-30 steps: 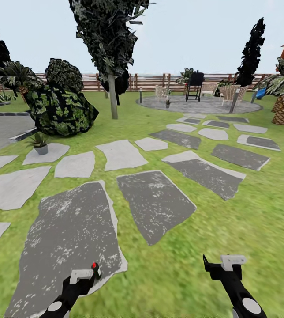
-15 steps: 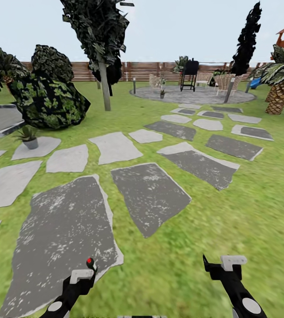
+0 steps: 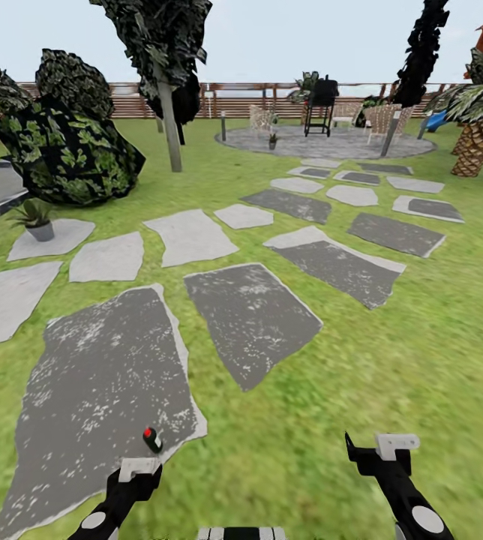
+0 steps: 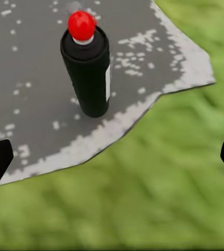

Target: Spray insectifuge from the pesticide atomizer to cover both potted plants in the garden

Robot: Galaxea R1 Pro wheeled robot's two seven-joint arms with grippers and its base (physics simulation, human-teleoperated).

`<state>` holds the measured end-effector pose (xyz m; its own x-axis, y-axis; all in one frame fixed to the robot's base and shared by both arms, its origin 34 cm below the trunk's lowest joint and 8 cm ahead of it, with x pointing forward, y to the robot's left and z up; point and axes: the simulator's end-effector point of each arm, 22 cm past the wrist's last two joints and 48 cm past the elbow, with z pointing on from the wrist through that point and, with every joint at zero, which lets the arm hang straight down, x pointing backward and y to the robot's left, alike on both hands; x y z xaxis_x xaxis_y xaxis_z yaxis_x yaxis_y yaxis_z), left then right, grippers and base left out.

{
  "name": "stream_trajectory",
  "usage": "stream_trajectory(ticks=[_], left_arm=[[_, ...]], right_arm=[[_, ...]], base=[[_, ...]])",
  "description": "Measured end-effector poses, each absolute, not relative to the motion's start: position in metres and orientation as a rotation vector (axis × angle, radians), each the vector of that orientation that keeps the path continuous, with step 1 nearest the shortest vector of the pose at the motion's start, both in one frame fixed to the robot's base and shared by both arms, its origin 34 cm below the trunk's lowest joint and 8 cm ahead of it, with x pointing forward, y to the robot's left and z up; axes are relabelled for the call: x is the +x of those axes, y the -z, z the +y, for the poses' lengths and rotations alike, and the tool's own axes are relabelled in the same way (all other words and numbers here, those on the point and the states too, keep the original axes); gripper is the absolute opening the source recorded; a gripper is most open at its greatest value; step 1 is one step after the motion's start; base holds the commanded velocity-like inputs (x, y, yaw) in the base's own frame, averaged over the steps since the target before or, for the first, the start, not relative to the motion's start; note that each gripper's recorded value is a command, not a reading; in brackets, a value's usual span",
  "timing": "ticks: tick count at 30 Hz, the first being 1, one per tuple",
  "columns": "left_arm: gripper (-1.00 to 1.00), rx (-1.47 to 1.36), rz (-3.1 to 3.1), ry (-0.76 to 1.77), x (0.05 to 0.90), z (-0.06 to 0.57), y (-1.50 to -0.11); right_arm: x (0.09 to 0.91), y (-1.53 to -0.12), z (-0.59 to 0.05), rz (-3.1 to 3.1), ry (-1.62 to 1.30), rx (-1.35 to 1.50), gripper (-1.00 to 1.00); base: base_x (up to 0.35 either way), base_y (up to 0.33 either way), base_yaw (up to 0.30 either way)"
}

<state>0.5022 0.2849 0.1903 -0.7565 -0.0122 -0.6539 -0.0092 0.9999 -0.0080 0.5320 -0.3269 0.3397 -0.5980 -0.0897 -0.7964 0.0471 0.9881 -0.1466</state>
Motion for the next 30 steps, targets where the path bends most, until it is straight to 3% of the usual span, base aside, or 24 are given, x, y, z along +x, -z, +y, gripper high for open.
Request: stream_trajectory(ticks=[8,30], left_arm=[[1.00,-0.015,2.453,0.004,0.494,0.286,-0.180],[1.00,-0.019,2.451,-0.003,0.495,0.287,-0.180]], right_arm=[[0.528,-0.328,-0.327,2.229,0.190,-0.032,1.00],[0.527,-0.327,-0.325,2.232,0.186,-0.034,1.00]], base=[[0.000,0.000,-0.198],[0.115,0.000,-0.007]])
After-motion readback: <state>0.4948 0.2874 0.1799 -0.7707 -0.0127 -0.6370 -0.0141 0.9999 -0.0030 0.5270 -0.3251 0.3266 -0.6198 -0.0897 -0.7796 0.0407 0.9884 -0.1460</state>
